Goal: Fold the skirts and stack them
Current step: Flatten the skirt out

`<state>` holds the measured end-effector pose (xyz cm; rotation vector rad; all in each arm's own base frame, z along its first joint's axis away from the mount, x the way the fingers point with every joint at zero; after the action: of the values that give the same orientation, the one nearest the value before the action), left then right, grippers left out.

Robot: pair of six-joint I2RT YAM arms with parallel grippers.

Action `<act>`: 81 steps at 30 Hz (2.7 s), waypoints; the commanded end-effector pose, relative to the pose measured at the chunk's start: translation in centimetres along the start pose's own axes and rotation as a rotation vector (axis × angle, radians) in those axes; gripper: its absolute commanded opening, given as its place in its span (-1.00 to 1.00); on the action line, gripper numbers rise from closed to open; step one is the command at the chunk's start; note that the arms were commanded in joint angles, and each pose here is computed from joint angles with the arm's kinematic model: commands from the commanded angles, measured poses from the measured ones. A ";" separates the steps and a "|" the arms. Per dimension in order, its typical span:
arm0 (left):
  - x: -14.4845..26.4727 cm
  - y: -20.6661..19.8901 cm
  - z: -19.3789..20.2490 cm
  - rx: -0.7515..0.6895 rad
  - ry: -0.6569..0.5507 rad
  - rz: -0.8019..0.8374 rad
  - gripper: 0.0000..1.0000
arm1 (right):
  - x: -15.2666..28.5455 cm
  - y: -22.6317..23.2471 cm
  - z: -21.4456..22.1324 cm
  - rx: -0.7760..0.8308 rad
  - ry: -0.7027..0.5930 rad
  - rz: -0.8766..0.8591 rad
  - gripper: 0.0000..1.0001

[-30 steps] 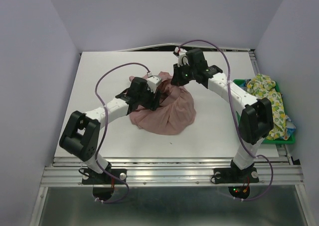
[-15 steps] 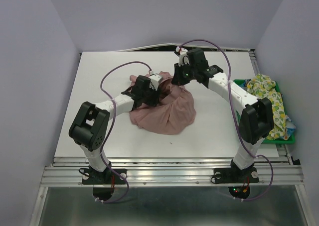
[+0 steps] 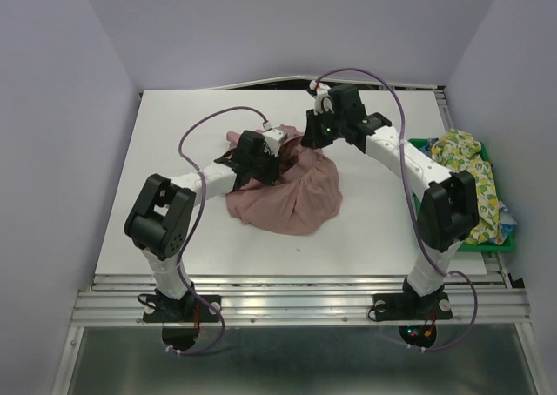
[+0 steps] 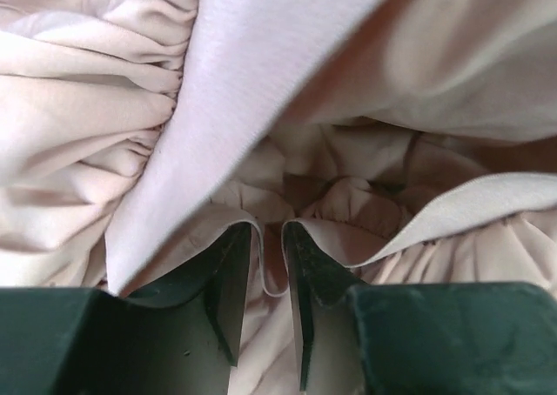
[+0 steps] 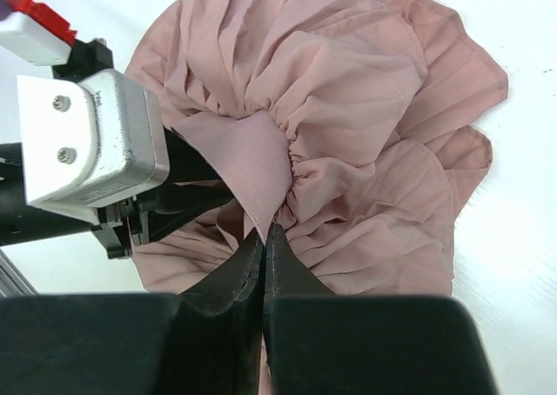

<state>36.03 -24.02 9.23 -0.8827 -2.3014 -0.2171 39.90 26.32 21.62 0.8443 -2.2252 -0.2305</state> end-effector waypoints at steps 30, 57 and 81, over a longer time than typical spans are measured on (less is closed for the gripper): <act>20.5 2.9 -17.8 -0.222 -0.364 -0.229 -1.00 | 12.8 -0.2 -10.9 0.366 -0.264 0.199 -0.99; 28.8 4.6 -23.9 -0.146 -0.580 -0.327 -1.00 | 21.2 -2.3 -18.4 0.302 -0.586 0.397 -0.99; 17.9 21.8 -33.9 -0.255 -0.680 -0.457 -1.00 | 10.9 -12.9 -29.3 0.263 -0.873 0.639 -0.99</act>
<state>56.14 -14.54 35.07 -0.7416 -2.8518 -0.2806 59.54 18.13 33.74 0.3726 -2.9199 0.0877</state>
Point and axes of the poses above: each gripper's point midway between its finger pads, its own x axis back along the fingers, its own y axis along the line the jaws close on, z = x × y, the point moved 3 cm from there along x, back along the fingers, and after that the axes turned 6 degrees about -x, right-handed, at the moved point
